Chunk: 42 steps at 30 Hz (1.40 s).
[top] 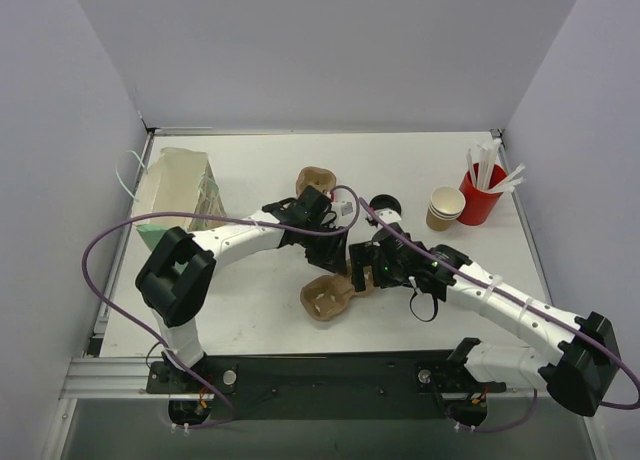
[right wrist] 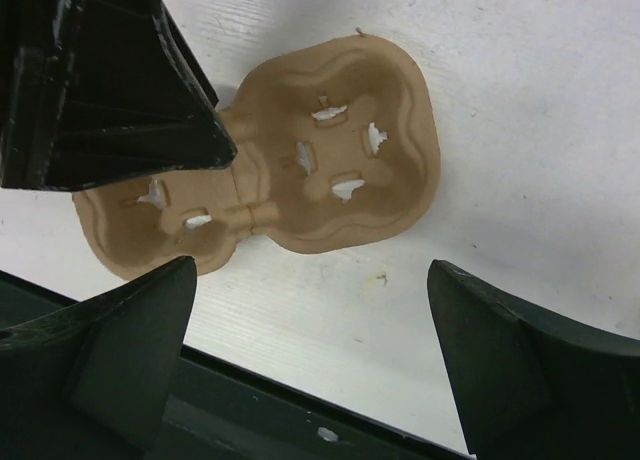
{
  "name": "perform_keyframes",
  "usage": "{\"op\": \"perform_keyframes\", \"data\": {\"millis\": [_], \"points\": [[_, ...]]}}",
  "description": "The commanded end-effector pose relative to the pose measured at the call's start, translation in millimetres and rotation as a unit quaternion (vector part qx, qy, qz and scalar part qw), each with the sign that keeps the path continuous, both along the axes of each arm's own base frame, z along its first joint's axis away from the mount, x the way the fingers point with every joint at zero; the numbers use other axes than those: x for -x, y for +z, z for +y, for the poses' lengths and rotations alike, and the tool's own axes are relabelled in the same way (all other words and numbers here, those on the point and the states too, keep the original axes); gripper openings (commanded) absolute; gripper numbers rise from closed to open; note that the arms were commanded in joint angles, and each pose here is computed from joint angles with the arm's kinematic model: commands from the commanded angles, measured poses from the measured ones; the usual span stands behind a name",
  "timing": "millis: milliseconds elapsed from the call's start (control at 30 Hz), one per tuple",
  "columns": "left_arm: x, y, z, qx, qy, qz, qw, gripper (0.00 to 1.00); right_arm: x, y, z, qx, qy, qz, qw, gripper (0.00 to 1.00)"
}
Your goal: Pack the takeout coffee
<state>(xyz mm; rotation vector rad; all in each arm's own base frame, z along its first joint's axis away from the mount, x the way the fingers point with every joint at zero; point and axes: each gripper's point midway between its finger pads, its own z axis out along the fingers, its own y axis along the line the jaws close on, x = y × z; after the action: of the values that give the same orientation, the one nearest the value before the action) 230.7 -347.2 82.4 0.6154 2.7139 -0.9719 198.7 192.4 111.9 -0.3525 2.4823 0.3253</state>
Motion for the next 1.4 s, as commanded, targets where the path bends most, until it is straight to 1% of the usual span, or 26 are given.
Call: {"op": "perform_keyframes", "data": {"millis": [0, 67, 100, 167, 200, 233, 300, 333, 400, 433, 500, 567, 600, 633, 667, 700, 767, 867, 1000, 1167, 1367], "points": [[-19, 30, -3, 0.023, 0.013, -0.052, 0.998, 0.53, -2, -2, 16, -0.010, 0.026, -0.005, 1.000, 0.93], [-27, 38, 7, 0.009, 0.035, -0.064, 0.997, 0.56, -1, -4, 19, -0.009, 0.038, -0.001, 0.999, 0.93], [-37, 45, 14, 0.007, 0.053, -0.072, 0.996, 0.57, 0, -5, 23, -0.009, 0.048, -0.001, 0.999, 0.93], [-49, 61, 29, 0.000, 0.092, -0.091, 0.992, 0.57, 3, -3, 31, -0.011, 0.075, -0.001, 0.997, 0.91], [-61, 69, 40, 0.001, 0.116, -0.099, 0.988, 0.57, 3, -6, 33, -0.006, 0.083, 0.005, 0.996, 0.91], [-65, 81, 48, 0.004, 0.130, -0.110, 0.985, 0.57, 5, -8, 37, 0.000, 0.103, 0.009, 0.995, 0.90], [-75, 98, 63, 0.000, 0.157, -0.128, 0.979, 0.57, 2, -11, 43, 0.018, 0.115, 0.017, 0.993, 0.89], [-84, 116, 71, 0.009, 0.173, -0.145, 0.974, 0.57, 2, -14, 44, 0.028, 0.121, 0.022, 0.992, 0.87], [-89, 131, 81, 0.005, 0.189, -0.158, 0.969, 0.56, 2, -22, 51, 0.055, 0.140, 0.036, 0.988, 0.84], [-96, 150, 89, 0.012, 0.204, -0.176, 0.963, 0.56, 2, -25, 54, 0.061, 0.145, 0.038, 0.987, 0.83], [-101, 165, 101, 0.009, 0.225, -0.192, 0.955, 0.56, 0, -36, 57, 0.088, 0.150, 0.045, 0.984, 0.82], [-107, 191, 113, 0.021, 0.246, -0.216, 0.945, 0.56, -3, -36, 66, 0.090, 0.155, 0.043, 0.983, 0.82], [-105, 197, 116, 0.022, 0.250, -0.220, 0.943, 0.56, -8, -42, 66, 0.105, 0.149, 0.042, 0.982, 0.82], [-105, 203, 120, 0.023, 0.254, -0.226, 0.940, 0.56, -11, -40, 70, 0.104, 0.150, 0.040, 0.982, 0.81], [-107, 220, 126, 0.031, 0.262, -0.241, 0.934, 0.56, -11, -42, 72, 0.105, 0.152, 0.042, 0.982, 0.80], [-104, 224, 129, 0.029, 0.263, -0.242, 0.934, 0.56, -11, -46, 73, 0.108, 0.151, 0.047, 0.981, 0.80], [-103, 243, 137, 0.036, 0.273, -0.260, 0.925, 0.56, -12, -46, 73, 0.110, 0.149, 0.048, 0.981, 0.79], [-99, 260, 148, 0.039, 0.284, -0.276, 0.917, 0.56, -13, -52, 73, 0.117, 0.148, 0.051, 0.981, 0.76], [-96, 280, 164, 0.040, 0.300, -0.295, 0.906, 0.56, -10, -64, 72, 0.127, 0.152, 0.066, 0.978, 0.74], [-93, 290, 180, 0.034, 0.312, -0.306, 0.899, 0.56, -8, -71, 72, 0.129, 0.157, 0.072, 0.977, 0.73], [-95, 287, 193, 0.026, 0.327, -0.304, 0.894, 0.56, -10, -77, 72, 0.138, 0.155, 0.075, 0.975, 0.68]]}}
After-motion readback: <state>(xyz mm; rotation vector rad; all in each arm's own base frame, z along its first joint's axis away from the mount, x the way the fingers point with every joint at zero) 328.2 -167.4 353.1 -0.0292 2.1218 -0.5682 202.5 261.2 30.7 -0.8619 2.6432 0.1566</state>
